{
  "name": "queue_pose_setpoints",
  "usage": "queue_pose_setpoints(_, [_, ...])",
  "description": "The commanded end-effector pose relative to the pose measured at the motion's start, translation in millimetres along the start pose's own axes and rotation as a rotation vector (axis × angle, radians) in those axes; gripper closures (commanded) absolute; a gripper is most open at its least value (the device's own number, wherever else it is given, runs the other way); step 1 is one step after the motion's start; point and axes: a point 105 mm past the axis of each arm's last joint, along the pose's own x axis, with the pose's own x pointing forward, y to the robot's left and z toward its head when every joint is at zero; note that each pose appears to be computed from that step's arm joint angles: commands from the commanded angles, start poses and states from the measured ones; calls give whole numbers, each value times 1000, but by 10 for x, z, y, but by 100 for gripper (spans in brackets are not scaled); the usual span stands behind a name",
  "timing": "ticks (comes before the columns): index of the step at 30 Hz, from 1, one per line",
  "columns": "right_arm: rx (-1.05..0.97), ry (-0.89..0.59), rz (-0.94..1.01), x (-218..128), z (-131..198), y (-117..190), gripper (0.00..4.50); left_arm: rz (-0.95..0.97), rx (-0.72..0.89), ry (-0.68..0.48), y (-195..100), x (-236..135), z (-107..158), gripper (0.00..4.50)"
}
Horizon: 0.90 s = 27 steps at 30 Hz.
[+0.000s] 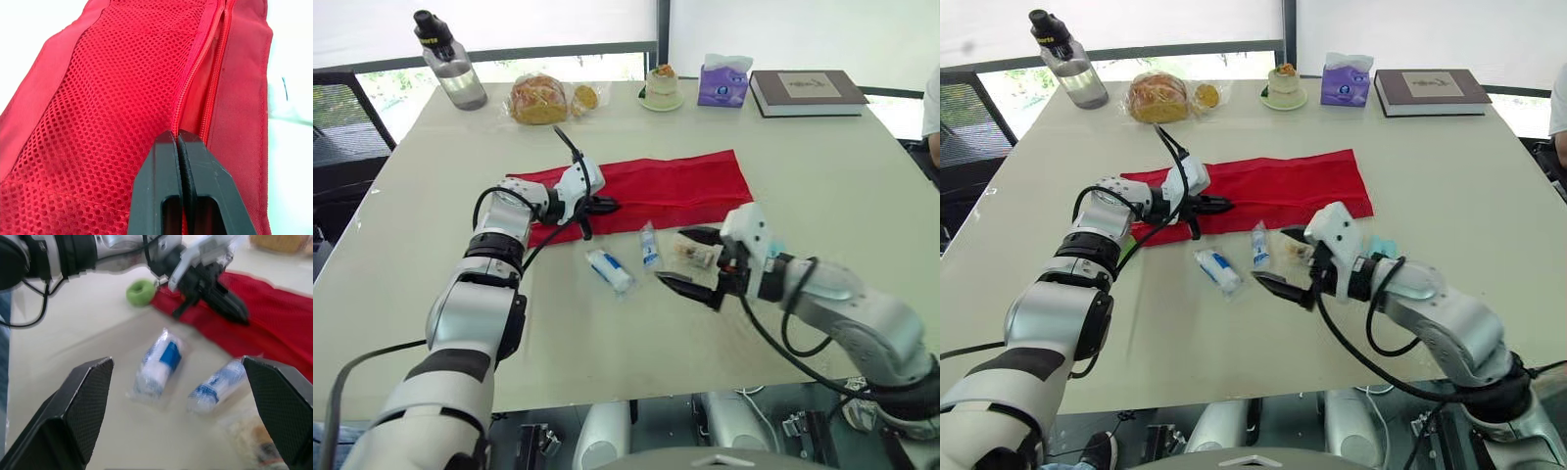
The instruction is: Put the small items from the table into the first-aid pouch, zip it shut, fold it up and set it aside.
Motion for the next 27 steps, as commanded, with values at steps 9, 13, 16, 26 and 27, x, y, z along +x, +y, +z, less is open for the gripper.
queue_pose_setpoints(9, [3, 138, 41, 578, -171, 109, 0, 6, 25, -15, 40, -2, 119, 446])
queue_pose_setpoints(13, [-5, 226, -3, 732, -302, 94, 0, -2, 19, -16, 17, 15, 105, 446])
queue_pose_setpoints(16, [4, 228, 4, 769, -293, 132, 54, -1, 16, -16, 15, 15, 100, 450])
queue_pose_setpoints(26, [-41, 266, 25, 747, -308, 130, 448, 15, 10, -21, 41, 0, 109, 450])
queue_pose_setpoints(27, [-12, 245, 15, 741, -259, 113, 448, 17, 9, -22, 44, -2, 110, 450])
